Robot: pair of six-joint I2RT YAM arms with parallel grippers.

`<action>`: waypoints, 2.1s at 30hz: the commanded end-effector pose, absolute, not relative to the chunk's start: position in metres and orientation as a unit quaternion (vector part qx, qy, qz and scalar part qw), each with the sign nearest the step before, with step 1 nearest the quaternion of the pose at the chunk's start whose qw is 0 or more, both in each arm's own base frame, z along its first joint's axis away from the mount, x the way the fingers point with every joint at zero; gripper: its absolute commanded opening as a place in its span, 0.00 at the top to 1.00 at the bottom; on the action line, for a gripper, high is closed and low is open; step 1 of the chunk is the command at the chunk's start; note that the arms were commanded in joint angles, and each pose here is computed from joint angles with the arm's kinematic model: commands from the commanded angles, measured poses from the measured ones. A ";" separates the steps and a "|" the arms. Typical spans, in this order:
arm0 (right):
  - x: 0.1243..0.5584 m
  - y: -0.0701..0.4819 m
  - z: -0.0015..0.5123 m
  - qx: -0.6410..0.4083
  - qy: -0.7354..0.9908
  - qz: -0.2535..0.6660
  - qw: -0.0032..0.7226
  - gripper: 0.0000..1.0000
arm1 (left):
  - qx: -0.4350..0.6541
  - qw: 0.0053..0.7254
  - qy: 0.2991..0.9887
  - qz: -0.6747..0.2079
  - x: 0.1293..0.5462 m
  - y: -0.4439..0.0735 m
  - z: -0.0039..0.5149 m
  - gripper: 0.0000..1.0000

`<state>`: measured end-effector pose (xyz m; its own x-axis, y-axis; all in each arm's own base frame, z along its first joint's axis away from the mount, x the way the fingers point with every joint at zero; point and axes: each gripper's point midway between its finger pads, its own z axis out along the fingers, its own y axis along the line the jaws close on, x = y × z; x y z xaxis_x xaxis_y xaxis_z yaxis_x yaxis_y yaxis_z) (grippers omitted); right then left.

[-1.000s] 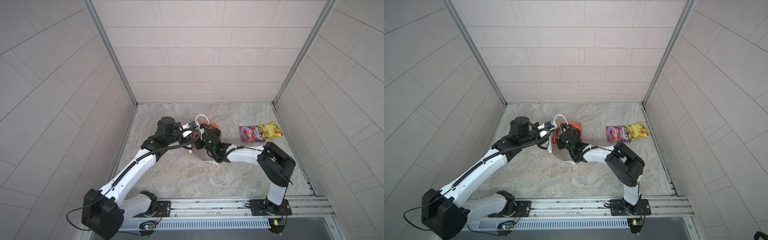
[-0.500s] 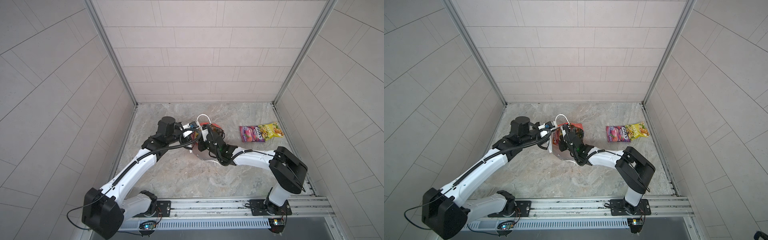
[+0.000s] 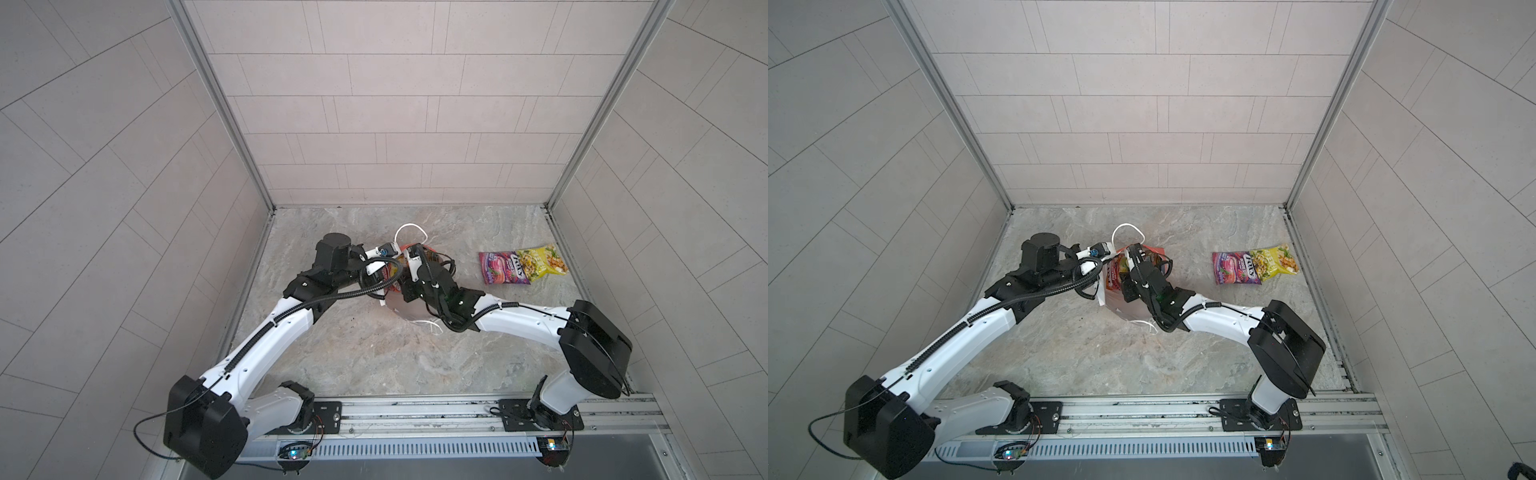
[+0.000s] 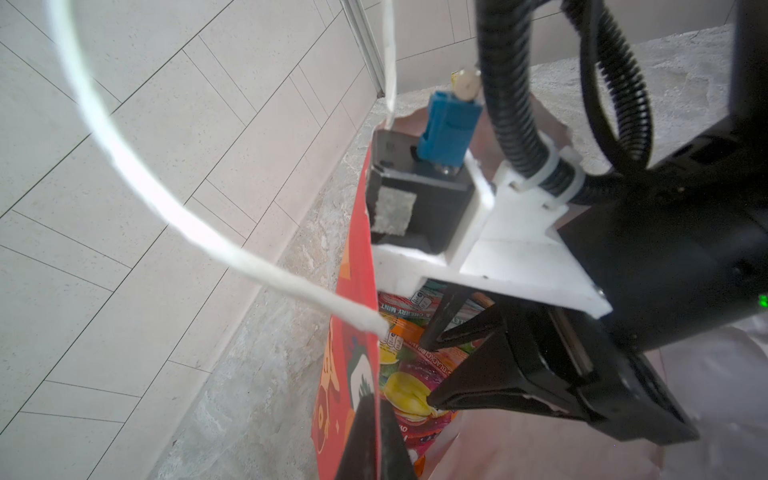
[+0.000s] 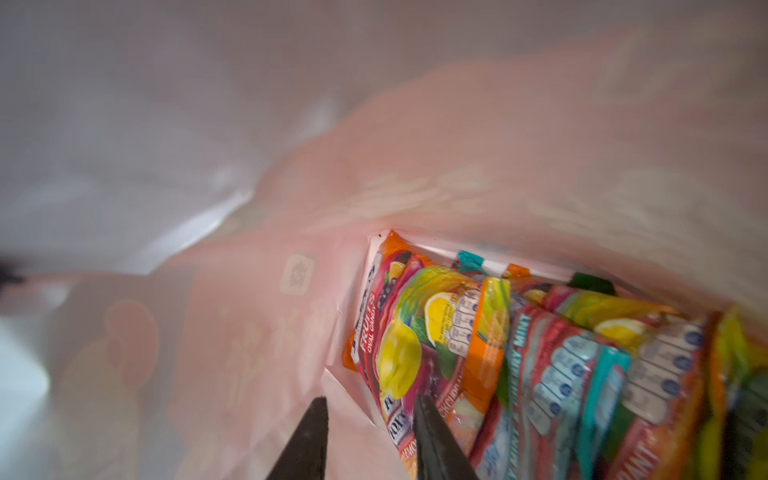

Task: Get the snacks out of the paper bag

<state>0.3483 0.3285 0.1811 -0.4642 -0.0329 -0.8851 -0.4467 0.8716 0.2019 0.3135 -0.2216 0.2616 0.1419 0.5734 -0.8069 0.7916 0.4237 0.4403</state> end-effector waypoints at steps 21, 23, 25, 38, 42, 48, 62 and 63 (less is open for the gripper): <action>0.340 0.321 0.223 -0.126 0.836 0.139 0.516 0.37 | 0.504 0.563 0.647 -0.104 0.316 -0.222 0.284 1.00; 0.328 0.326 0.237 -0.151 0.822 0.147 0.529 0.35 | 0.504 0.561 0.648 -0.105 0.317 -0.223 0.282 1.00; 0.315 0.331 0.248 -0.171 0.813 0.154 0.535 0.35 | 0.503 0.561 0.649 -0.109 0.317 -0.224 0.283 1.00; 0.292 0.350 0.213 -0.181 0.829 0.161 0.503 0.56 | 0.501 0.565 0.645 -0.116 0.312 -0.224 0.288 1.00; 0.299 0.351 0.192 -0.170 0.834 0.150 0.504 0.62 | 0.504 0.565 0.642 -0.120 0.311 -0.225 0.289 1.00; 0.319 0.343 0.163 -0.127 0.853 0.148 0.484 0.65 | 0.512 0.568 0.633 -0.121 0.306 -0.226 0.287 1.00; 0.362 0.330 0.136 -0.048 0.876 0.082 0.473 0.35 | 0.522 0.570 0.622 -0.128 0.301 -0.228 0.287 1.00; 0.364 0.330 0.135 -0.045 0.877 0.081 0.471 0.35 | 0.523 0.569 0.622 -0.127 0.301 -0.228 0.287 1.00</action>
